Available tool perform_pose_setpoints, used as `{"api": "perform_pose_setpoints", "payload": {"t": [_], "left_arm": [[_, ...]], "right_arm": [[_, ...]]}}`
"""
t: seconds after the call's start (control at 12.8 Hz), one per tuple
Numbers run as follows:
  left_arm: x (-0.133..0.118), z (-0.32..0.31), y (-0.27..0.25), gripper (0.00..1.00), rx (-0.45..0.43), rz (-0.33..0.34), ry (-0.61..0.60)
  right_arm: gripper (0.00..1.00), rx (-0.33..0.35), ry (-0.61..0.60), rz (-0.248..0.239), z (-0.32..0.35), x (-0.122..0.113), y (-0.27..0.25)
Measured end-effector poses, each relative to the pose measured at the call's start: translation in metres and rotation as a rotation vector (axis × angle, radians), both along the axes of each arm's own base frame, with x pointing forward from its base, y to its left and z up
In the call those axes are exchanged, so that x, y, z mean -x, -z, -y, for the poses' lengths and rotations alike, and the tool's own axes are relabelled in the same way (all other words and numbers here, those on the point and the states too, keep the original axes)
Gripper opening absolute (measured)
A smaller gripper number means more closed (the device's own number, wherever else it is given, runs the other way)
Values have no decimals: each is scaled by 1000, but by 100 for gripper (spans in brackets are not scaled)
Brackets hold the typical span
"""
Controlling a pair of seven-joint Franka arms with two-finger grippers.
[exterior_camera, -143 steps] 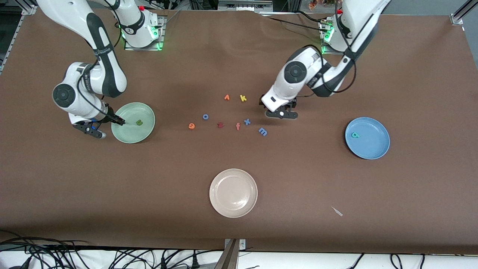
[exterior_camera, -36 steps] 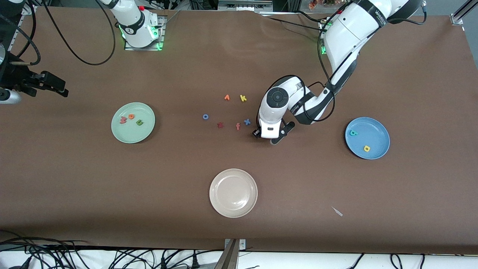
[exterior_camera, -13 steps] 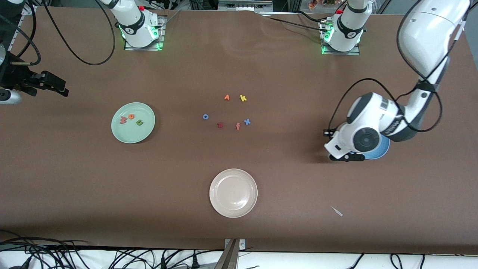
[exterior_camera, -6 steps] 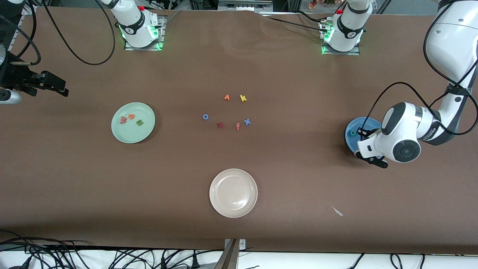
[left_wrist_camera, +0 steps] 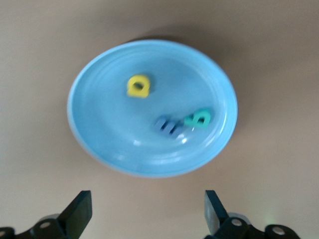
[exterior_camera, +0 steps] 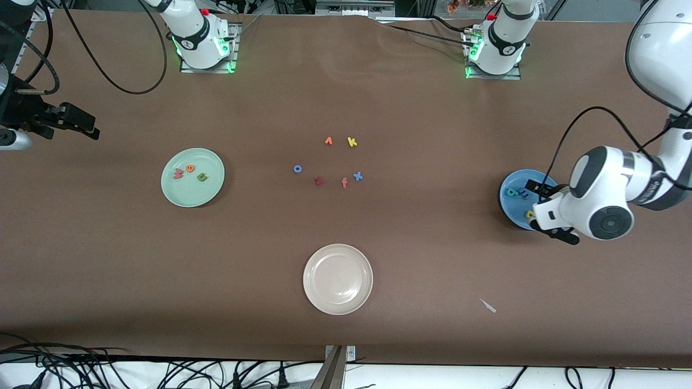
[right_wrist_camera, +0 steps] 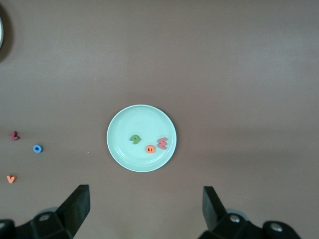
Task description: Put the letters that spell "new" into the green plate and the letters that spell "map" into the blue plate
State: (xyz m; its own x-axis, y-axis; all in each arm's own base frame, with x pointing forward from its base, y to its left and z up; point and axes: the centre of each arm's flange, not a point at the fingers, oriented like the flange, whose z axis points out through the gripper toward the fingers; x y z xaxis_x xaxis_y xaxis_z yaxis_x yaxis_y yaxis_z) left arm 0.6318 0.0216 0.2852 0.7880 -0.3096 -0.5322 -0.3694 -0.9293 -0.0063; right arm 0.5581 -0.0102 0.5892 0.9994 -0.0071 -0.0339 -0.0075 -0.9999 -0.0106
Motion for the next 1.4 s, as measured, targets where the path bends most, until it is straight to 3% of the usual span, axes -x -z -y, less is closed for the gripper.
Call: {"api": "perform_pose_setpoints", "payload": {"t": [0.31, 0.62, 0.78, 1.01, 1.4], "left_arm": [[-6, -12, -42, 100, -10, 34, -42], [5, -47, -106, 100, 91, 100, -261], [12, -52, -146, 100, 131, 164, -337], [33, -43, -211, 100, 112, 327, -415], [71, 25, -303, 100, 100, 493, -399]], "right_arm": [[100, 0, 0, 0, 0, 0, 0], [100, 0, -1, 0, 0, 0, 0], [100, 0, -1, -1, 0, 0, 0], [100, 0, -1, -1, -1, 0, 0], [100, 0, -1, -1, 0, 0, 0]]}}
